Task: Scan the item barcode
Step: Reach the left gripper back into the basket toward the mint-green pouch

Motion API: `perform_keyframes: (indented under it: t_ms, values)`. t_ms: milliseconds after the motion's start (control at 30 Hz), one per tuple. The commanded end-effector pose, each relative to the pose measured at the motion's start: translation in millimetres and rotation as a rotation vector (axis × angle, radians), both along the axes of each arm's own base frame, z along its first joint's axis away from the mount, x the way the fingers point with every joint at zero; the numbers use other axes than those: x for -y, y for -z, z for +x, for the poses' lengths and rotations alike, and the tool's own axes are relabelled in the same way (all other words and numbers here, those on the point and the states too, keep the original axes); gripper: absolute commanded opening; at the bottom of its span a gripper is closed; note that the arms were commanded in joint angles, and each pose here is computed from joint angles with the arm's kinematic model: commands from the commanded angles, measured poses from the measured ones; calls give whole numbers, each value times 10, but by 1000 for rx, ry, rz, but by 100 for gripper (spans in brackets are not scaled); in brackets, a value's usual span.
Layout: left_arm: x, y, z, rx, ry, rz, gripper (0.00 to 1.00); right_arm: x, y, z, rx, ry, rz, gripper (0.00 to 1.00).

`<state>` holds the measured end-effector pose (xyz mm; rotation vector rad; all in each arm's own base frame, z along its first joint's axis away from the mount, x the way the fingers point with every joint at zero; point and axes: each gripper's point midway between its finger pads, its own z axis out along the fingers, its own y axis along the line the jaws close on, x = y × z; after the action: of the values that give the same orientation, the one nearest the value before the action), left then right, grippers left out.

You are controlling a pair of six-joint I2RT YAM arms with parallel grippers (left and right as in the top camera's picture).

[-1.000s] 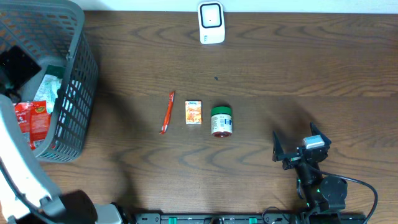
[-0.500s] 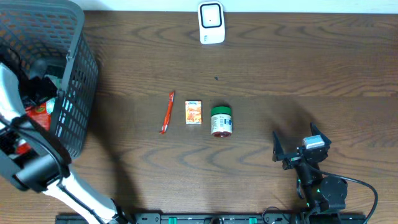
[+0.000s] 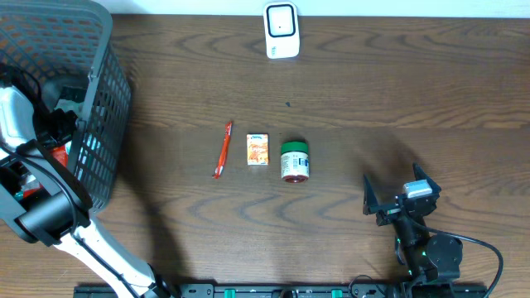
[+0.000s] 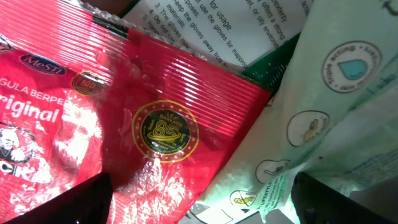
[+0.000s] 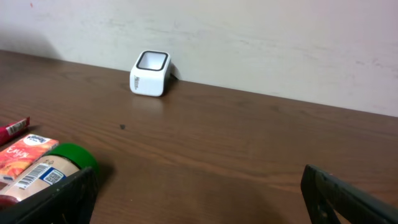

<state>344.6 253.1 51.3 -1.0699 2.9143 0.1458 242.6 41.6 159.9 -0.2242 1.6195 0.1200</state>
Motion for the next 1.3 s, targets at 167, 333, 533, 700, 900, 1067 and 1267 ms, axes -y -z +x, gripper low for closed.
perform_keyframes:
  t_ms: [167, 333, 533, 700, 900, 1067, 1267]
  values:
    - [-42, -494, 149, 135, -23, 38, 83, -15, 6, -5, -4, -8, 12, 99]
    - [-85, -1006, 245, 272, -7, 123, 92, -15, 6, -5, -4, -8, 12, 99]
    - [66, -840, 515, 346, 286, 55, 96, -15, 6, -5, -4, -8, 12, 99]
    - [169, -428, 584, 303, 412, -28, 100, -15, 6, -5, -4, -8, 12, 99]
    - [276, -152, 622, 253, 520, -61, 98, -15, 6, -5, -4, -8, 12, 99]
    - [260, 43, 575, 157, 535, -30, 98, -15, 6, -5, -4, -8, 12, 99]
    - [269, 351, 502, 86, 516, -65, 98, -15, 6, -5, -4, -8, 12, 99]
